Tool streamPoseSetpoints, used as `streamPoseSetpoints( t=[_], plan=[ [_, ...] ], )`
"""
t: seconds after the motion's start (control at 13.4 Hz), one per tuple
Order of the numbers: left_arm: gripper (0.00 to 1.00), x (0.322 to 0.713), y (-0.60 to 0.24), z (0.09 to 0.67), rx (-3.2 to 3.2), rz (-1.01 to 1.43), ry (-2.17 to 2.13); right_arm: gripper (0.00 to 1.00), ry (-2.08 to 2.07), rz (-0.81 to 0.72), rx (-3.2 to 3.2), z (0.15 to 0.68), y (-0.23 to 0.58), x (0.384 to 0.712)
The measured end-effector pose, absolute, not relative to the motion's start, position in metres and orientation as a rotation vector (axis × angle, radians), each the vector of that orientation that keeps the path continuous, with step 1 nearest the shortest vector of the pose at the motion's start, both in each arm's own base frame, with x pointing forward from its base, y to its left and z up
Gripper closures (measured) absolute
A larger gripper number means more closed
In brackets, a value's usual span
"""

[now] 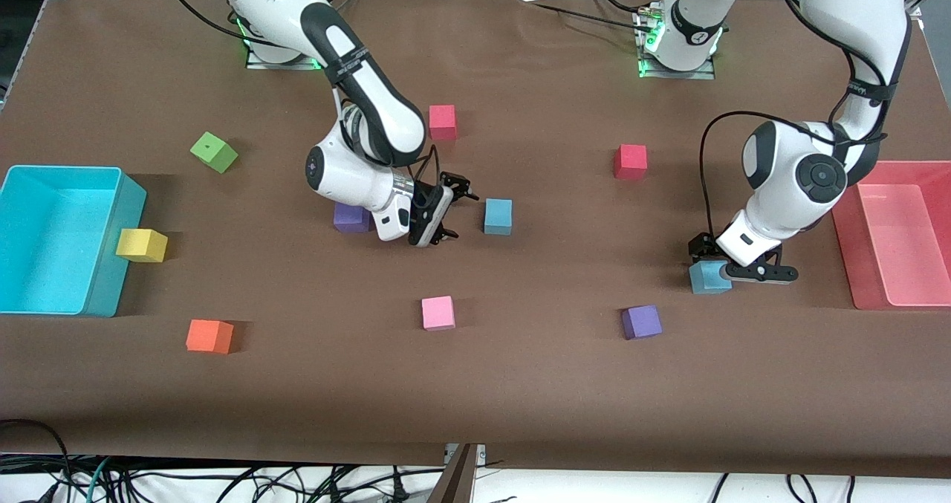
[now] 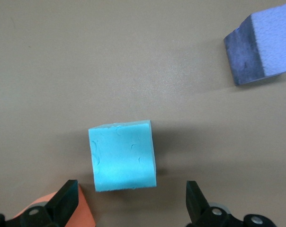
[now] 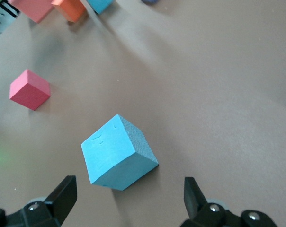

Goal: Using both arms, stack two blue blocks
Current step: 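Lower the left gripper and grasp the second cyan cube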

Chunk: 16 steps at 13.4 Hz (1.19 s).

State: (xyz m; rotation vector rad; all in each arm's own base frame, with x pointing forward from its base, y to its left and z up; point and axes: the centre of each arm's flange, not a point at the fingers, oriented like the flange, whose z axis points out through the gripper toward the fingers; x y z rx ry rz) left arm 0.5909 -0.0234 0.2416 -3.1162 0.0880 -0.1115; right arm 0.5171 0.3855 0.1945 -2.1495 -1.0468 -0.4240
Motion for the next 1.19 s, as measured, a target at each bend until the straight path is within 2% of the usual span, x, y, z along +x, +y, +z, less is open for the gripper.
streamPoseSetpoints(
  t=[0.22, 0.52, 0.97, 1.19],
  plan=[
    [0.00, 0.596, -0.024, 0.223, -3.117, -0.127, 0.089, 0.00, -1.116, -0.513, -2.069, 0.181, 0.384, 0.508],
    [0.00, 0.605, -0.016, 0.207, -3.112, -0.114, 0.071, 0.00, -1.179, -0.542, -2.021, 0.161, 0.392, 0.494],
    [0.00, 0.610, -0.016, 0.190, -3.111, -0.110, 0.072, 0.00, -1.222, -0.603, -1.983, 0.144, 0.388, 0.490],
    [0.32, 0.610, -0.016, 0.190, -3.111, -0.111, 0.073, 0.00, -1.228, -0.609, -1.975, 0.146, 0.391, 0.491]
  ],
)
